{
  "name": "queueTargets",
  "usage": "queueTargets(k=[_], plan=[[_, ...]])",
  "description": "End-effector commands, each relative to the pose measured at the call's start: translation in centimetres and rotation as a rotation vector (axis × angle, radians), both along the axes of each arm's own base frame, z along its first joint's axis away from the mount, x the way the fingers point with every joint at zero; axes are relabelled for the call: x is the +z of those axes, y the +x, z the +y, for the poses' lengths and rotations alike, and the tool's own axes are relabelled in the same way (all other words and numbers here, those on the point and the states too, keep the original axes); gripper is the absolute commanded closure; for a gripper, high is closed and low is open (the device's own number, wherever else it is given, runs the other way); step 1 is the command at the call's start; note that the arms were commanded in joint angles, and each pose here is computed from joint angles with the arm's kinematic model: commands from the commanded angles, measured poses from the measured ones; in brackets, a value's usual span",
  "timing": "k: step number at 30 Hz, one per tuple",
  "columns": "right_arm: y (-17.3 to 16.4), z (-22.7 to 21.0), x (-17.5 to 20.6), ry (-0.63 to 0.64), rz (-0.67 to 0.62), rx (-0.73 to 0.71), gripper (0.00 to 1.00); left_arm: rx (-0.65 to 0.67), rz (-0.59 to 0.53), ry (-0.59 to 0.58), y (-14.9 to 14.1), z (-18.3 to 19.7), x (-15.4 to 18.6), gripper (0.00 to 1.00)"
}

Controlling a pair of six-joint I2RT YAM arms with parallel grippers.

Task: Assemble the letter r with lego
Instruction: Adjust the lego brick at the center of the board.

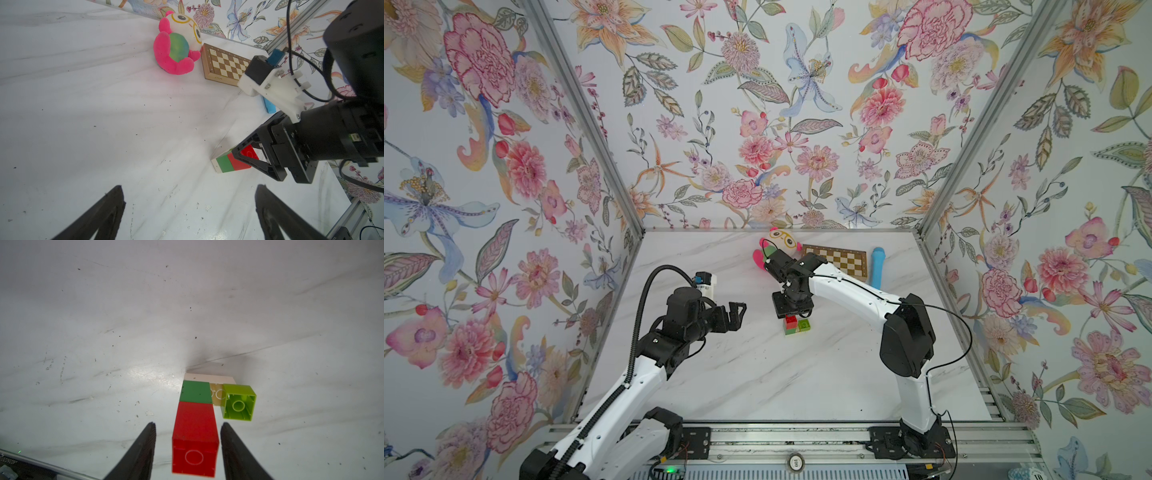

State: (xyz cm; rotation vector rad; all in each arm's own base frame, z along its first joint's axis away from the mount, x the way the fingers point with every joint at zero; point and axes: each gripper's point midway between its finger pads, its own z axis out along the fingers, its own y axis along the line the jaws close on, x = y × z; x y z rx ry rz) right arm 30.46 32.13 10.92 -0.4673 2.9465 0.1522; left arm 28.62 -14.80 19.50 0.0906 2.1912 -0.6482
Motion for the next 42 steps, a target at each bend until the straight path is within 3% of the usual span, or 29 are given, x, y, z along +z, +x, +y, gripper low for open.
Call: queueTargets(k=[1, 8, 16, 22, 29, 36, 42], plan=[[-0.5, 0.0, -0.3, -0.019, 0.024, 0.016, 0.49, -0.014, -0.037, 0.005, -0.2, 0.1, 1.1, 0.01], [-0.2, -0.2, -0.3, -0.027, 0.017, 0.005, 0.62, -0.016, -0.049, 0.007, -0.5, 0.2, 1.4, 0.01], [-1.0, -0.5, 0.0, -0.039, 0.005, -0.002, 0.68, -0.032, -0.046, 0.013, -0.5, 0.0, 1.5, 0.01], [-1.9, -0.6, 1.8, -0.057, -0.122, -0.004, 0.71, -0.032, -0.075, 0.011, -0.3, 0.0, 2.1, 0.01], [-5.4, -1.9, 0.9, 0.020, -0.241, -0.069, 0.68, 0.002, -0.122, 0.022, -0.6, 0.9, 3.3, 0.01], [-8.7, -3.9, -0.3, 0.063, -0.392, -0.121, 0.65, 0.051, -0.251, 0.002, -2.0, 1.8, 7.3, 0.01], [-10.7, -5.6, -2.4, 0.068, -0.447, -0.149, 0.63, 0.050, -0.313, 0.020, -3.1, 1.3, 8.5, 0.01]])
